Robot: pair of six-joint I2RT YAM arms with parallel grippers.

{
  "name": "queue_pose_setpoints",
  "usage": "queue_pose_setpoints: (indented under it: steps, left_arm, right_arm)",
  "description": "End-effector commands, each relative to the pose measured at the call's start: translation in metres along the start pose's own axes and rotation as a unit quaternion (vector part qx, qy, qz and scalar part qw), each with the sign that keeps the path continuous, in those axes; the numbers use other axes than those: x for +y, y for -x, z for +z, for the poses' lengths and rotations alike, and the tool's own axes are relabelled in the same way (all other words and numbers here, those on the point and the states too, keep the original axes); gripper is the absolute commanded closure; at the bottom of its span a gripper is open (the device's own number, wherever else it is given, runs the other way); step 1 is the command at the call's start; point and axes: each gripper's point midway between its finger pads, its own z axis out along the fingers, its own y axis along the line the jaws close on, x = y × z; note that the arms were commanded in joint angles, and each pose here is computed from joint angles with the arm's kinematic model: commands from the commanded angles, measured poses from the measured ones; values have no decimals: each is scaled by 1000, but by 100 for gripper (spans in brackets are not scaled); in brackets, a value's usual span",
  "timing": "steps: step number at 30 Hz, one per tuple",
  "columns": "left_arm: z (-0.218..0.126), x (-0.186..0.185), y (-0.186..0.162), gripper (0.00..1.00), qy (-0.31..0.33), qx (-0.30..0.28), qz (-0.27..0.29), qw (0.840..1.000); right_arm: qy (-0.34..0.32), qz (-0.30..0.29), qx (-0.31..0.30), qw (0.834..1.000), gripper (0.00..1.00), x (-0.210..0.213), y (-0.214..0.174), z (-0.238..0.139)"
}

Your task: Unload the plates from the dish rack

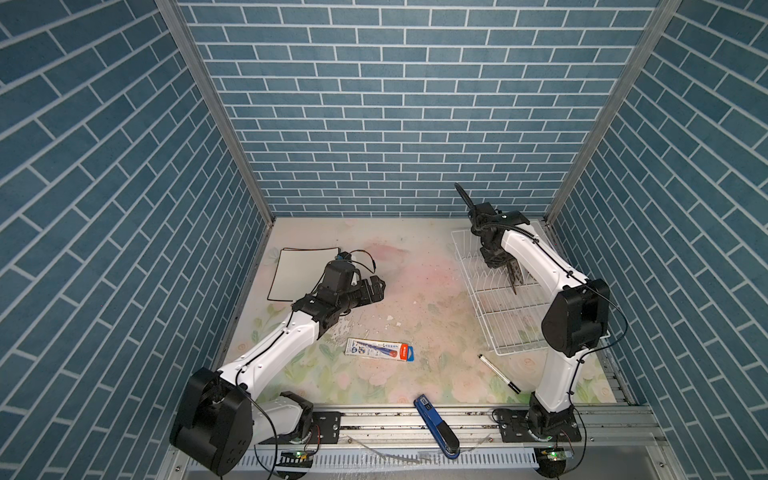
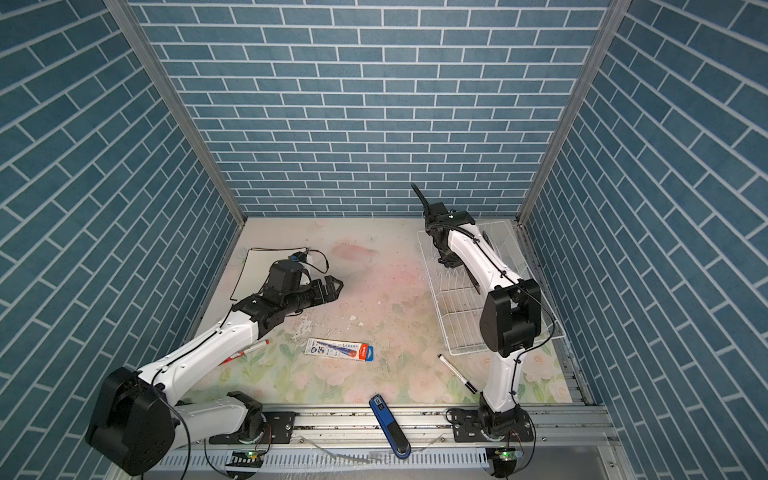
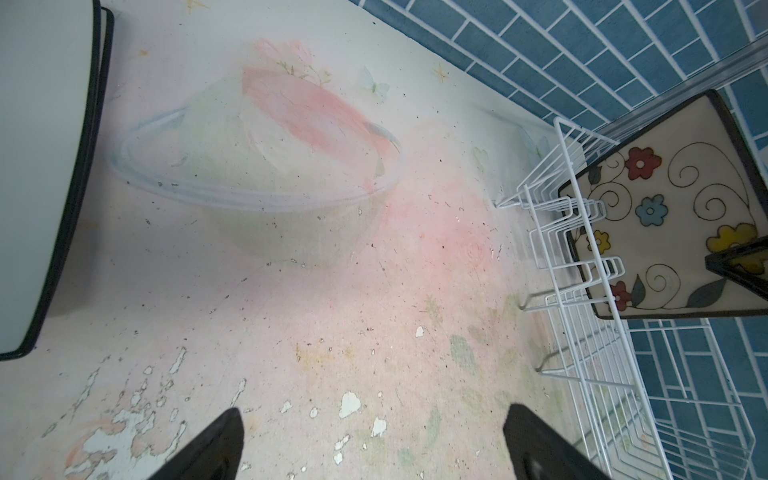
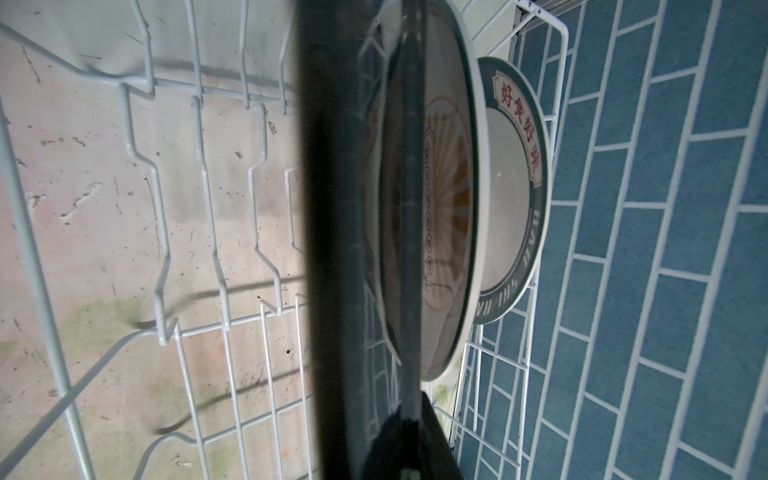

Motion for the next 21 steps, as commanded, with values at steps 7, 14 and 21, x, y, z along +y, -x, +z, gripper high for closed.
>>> queue_pose_setpoints:
  steps: [7, 14, 21]
  left_arm:
    - [-2, 5, -5, 0, 2, 3, -1, 1000]
    - [-3, 4, -4, 0, 1, 2, -2, 1000]
    - [-3, 4, -5, 0, 0, 2, -3, 1000]
  right_arm:
    - [-12, -5, -38, 999, 100, -13, 12, -29]
    - [-12, 0, -47, 999, 100, -15, 13, -36]
    - [-13, 1, -54, 998, 100, -18, 14, -43]
